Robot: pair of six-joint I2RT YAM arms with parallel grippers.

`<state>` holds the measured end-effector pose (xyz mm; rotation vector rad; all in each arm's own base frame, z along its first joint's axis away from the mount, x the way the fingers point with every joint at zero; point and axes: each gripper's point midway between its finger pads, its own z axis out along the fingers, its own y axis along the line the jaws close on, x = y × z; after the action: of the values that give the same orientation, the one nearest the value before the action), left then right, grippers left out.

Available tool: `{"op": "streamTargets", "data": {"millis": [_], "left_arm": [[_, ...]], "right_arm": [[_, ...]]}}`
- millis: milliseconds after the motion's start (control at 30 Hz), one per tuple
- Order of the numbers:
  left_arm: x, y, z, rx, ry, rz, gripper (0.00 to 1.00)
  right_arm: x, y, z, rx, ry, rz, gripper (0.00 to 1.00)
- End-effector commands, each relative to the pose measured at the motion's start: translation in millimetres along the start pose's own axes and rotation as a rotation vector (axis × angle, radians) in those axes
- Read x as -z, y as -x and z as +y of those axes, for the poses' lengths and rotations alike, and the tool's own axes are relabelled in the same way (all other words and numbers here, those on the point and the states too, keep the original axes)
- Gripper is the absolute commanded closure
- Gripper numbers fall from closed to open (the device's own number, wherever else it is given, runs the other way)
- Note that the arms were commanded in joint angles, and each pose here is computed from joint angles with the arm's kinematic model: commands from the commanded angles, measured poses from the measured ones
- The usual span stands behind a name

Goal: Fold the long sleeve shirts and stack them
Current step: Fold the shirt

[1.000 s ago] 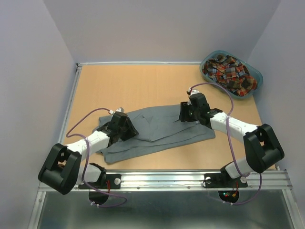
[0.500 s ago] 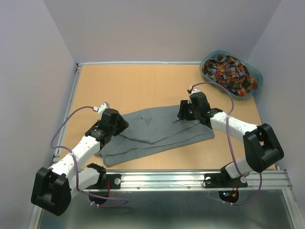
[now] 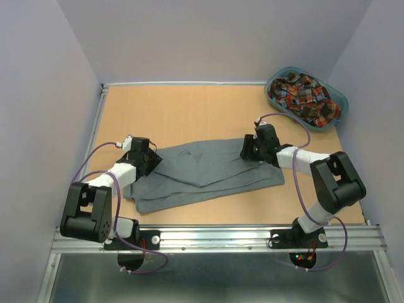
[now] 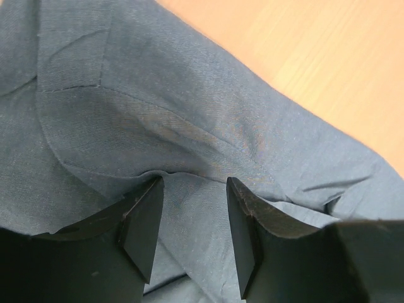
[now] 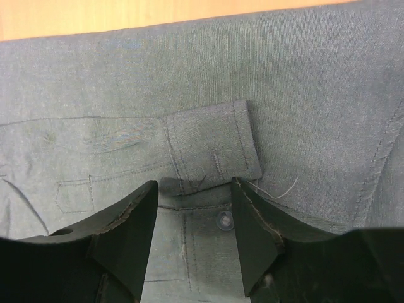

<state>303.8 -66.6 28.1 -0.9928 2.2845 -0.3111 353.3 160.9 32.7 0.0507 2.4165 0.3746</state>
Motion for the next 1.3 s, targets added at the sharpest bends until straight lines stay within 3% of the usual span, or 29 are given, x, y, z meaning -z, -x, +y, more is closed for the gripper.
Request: {"op": "streamTargets", "data": {"millis": [0, 100, 300, 533, 767, 1000, 1100, 1167, 1200, 1267], "left_arm": [[-9, 2, 15, 0.016, 0.069, 0.008, 0.44], [-13, 12, 8, -0.002, 0.084, 0.006, 0.44], [-36, 27, -5, -0.065, 0.129, 0.021, 0.44], [-82, 58, -50, -0.156, 0.125, 0.073, 0.44], [-138, 99, -101, -0.231, 0.119, 0.061, 0.44], [-168, 134, -171, -0.324, -0.037, -0.018, 0.39], [-148, 154, -197, -0.345, -0.135, -0.095, 0.31], [-126, 169, -204, -0.350, -0.156, -0.150, 0.22], [-92, 188, -219, -0.341, -0.197, -0.215, 0.20], [-64, 199, -215, -0.315, -0.187, -0.276, 0.15]], "right_arm": [[6, -3, -23, 0.013, -0.088, -0.038, 0.44], [14, -4, -22, 0.010, -0.078, -0.041, 0.44], [19, -22, -21, 0.030, -0.077, 0.076, 0.44], [31, -85, -4, 0.043, -0.013, 0.277, 0.44], [60, -151, 49, 0.159, 0.084, 0.429, 0.44], [72, -175, 115, 0.318, 0.204, 0.466, 0.44], [76, -166, 132, 0.349, 0.248, 0.448, 0.44], [79, -145, 137, 0.356, 0.247, 0.367, 0.44], [82, -135, 142, 0.358, 0.250, 0.331, 0.44], [83, -116, 139, 0.386, 0.219, 0.251, 0.42]]}}
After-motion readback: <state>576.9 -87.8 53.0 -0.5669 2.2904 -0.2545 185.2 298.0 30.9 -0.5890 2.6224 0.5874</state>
